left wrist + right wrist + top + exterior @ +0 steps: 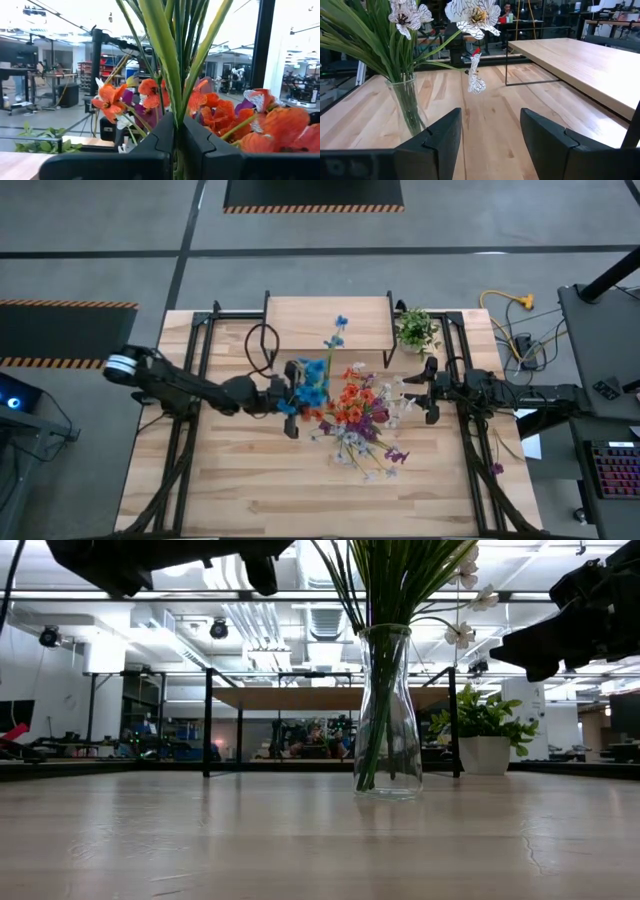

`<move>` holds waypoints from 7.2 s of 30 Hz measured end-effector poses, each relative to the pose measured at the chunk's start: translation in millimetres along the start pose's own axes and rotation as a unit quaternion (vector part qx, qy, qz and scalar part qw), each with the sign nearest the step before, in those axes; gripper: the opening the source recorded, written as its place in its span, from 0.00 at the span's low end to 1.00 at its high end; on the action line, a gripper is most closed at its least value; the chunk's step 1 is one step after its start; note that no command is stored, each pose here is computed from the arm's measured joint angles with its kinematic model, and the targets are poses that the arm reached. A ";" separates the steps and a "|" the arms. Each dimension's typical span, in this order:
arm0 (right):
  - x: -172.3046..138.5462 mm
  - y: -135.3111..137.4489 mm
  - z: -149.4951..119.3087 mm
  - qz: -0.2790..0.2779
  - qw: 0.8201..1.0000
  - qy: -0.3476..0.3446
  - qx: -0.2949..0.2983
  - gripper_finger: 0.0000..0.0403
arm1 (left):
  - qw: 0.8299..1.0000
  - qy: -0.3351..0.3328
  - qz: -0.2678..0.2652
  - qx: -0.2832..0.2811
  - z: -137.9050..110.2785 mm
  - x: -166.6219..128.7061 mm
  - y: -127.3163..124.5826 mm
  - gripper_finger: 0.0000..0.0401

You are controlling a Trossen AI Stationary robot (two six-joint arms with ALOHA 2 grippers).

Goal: Pick and place flowers into a vace then onto a shelf
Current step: Put the blue flowers into the transparent vase, then put the transparent vase on the shelf

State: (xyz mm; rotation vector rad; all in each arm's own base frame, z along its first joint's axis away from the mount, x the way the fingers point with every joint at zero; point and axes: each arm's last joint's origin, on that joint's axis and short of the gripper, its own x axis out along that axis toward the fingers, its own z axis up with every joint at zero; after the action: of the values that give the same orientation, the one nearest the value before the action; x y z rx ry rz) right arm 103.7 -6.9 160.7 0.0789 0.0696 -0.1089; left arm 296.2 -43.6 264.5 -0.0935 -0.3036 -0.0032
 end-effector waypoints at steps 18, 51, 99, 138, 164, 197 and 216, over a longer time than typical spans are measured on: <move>0.0 0.0 0.5 0.000 1.000 -0.003 0.000 0.48 | 0.998 -0.005 -0.057 -0.002 5.5 7.5 -6.1 0.00; 0.0 0.1 0.6 0.000 1.000 -0.004 0.000 0.48 | 0.991 0.092 -0.082 0.057 -60.0 18.4 -5.9 0.00; 0.1 -0.2 0.3 -0.004 1.000 -0.003 0.000 0.48 | 0.986 0.140 -0.081 0.035 -60.8 12.9 -3.2 0.56; 0.0 -0.2 0.4 -0.004 1.000 -0.003 0.000 0.48 | 0.991 0.133 0.019 0.023 24.7 -148.8 24.9 0.48; 0.4 1.0 0.3 0.016 1.000 -0.001 0.013 0.49 | 0.991 0.125 0.040 0.029 -16.5 -206.7 37.5 0.00; 36.2 34.9 -14.9 0.151 0.983 0.073 0.073 0.73 | 0.995 0.092 0.041 0.004 -13.5 -214.4 38.6 0.00; 84.9 48.8 -24.9 0.127 0.986 0.105 0.018 0.92 | 0.995 0.092 0.039 0.003 -13.5 -214.2 38.5 0.00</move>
State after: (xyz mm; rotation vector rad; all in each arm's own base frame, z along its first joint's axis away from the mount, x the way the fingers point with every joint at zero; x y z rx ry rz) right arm 191.7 34.5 133.3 0.1342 0.2674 0.1536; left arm 96.4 -8.8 184.1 -0.0982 -0.1153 0.0660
